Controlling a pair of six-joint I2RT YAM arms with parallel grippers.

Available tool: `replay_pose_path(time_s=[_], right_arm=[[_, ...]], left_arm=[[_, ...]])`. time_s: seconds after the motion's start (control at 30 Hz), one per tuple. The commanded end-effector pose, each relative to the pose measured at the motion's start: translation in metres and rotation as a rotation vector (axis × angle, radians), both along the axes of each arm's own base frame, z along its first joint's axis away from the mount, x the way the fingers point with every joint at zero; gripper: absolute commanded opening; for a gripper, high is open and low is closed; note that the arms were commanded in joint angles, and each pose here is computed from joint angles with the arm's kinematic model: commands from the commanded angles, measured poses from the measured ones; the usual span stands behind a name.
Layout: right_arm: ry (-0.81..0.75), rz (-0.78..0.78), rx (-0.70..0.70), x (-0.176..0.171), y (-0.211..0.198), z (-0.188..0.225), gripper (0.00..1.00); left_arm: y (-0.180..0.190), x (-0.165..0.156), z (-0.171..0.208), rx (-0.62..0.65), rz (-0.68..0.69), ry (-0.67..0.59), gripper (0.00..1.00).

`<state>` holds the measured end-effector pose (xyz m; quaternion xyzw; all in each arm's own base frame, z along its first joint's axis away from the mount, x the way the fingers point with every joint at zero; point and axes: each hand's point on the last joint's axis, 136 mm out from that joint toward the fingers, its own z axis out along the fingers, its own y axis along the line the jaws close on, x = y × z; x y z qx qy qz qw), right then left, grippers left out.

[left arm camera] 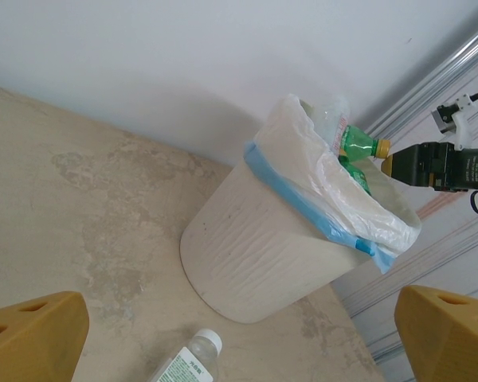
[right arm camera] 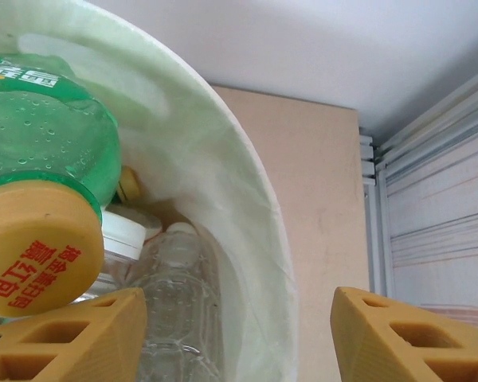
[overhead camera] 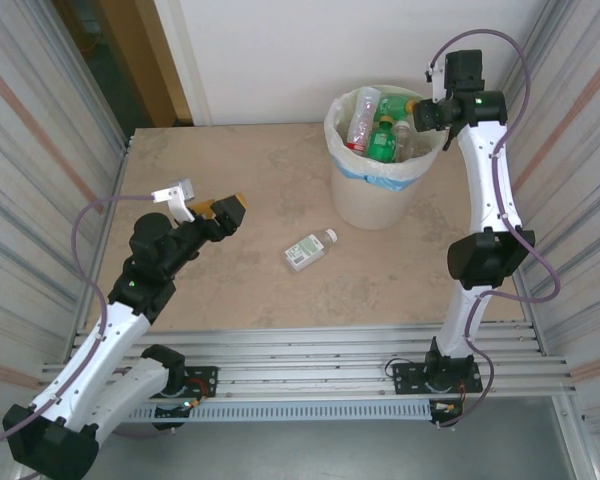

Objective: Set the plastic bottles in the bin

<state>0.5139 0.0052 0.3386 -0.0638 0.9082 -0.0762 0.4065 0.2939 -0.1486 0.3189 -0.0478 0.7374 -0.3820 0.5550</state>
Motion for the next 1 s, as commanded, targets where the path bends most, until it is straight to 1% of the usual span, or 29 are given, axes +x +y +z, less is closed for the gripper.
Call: replay_pose_path(time_s=[0.0,0.2,0.37,0.47,0.73,0.87,0.97], right_arm=[[-0.094,0.011,0.077,-0.007,0.013,0.034,0.62],[-0.202,-0.006,0.142,-0.022,0.020,0.065,0.67],[-0.269,0.038,0.228,-0.030,0.037,0.076,0.77],[-0.265,0.020,0.225,-0.025,0.037,0.071,0.79],[-0.245,-0.056,0.186,0.002,0.025,0.049,0.82],[-0.235,-0.093,0.155,0.010,0.018,0.039,0.83],[-0.233,-0.128,0.131,0.014,0.010,0.034,0.83]], left_arm=[[0.002,-0.003,0.018,-0.015,0.009,-0.046,0.99],[0.003,-0.003,0.017,-0.013,0.012,-0.047,0.99],[0.003,-0.003,0.016,-0.016,0.012,-0.043,0.99],[0.003,-0.003,0.016,-0.016,0.011,-0.045,0.99],[-0.001,-0.003,0.016,-0.010,-0.007,-0.041,0.99],[-0.008,-0.001,0.013,0.017,-0.045,-0.030,0.99],[-0.018,0.000,0.008,0.049,-0.098,-0.015,0.99]])
